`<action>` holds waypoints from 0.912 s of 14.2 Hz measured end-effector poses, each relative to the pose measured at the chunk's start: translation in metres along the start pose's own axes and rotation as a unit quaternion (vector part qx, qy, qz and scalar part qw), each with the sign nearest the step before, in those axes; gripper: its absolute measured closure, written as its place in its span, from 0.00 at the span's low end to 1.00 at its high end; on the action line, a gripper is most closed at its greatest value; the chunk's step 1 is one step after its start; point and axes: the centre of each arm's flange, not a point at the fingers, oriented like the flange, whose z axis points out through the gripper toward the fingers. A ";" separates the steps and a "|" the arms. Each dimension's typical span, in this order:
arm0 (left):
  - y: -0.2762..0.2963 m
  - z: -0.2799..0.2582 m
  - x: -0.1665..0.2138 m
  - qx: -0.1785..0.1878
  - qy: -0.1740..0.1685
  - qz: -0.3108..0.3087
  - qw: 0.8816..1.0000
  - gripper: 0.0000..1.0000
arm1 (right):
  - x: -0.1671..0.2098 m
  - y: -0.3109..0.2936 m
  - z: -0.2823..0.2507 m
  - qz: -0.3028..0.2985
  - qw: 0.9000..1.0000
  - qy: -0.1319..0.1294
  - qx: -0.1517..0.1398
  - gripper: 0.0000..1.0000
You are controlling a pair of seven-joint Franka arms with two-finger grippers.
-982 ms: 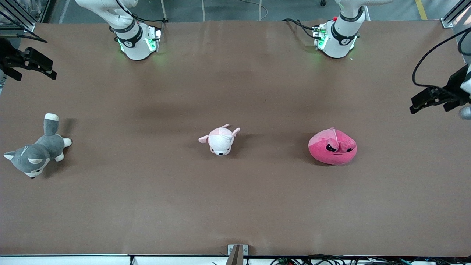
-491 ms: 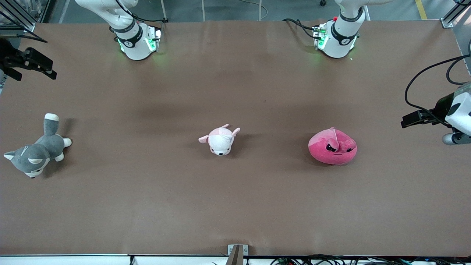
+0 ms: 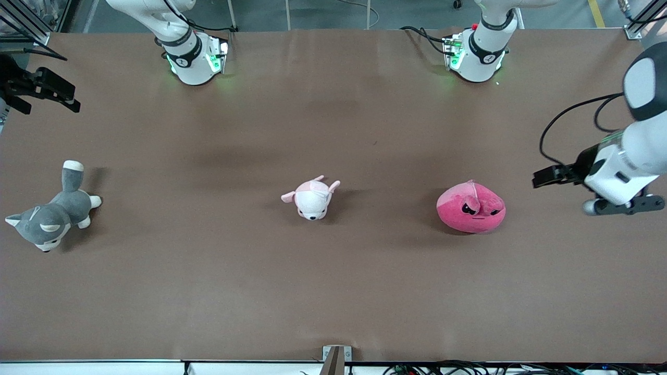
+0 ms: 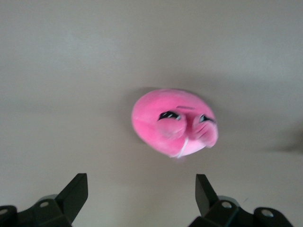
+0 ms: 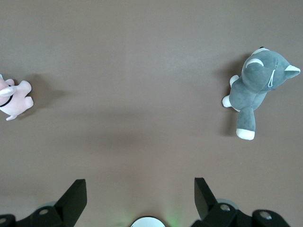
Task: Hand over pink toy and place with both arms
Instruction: 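Lower the left gripper onto the pink plush and close on it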
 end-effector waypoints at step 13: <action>0.033 0.096 0.047 0.010 -0.040 -0.015 0.999 0.07 | 0.000 0.000 0.000 0.000 1.000 0.000 0.000 0.00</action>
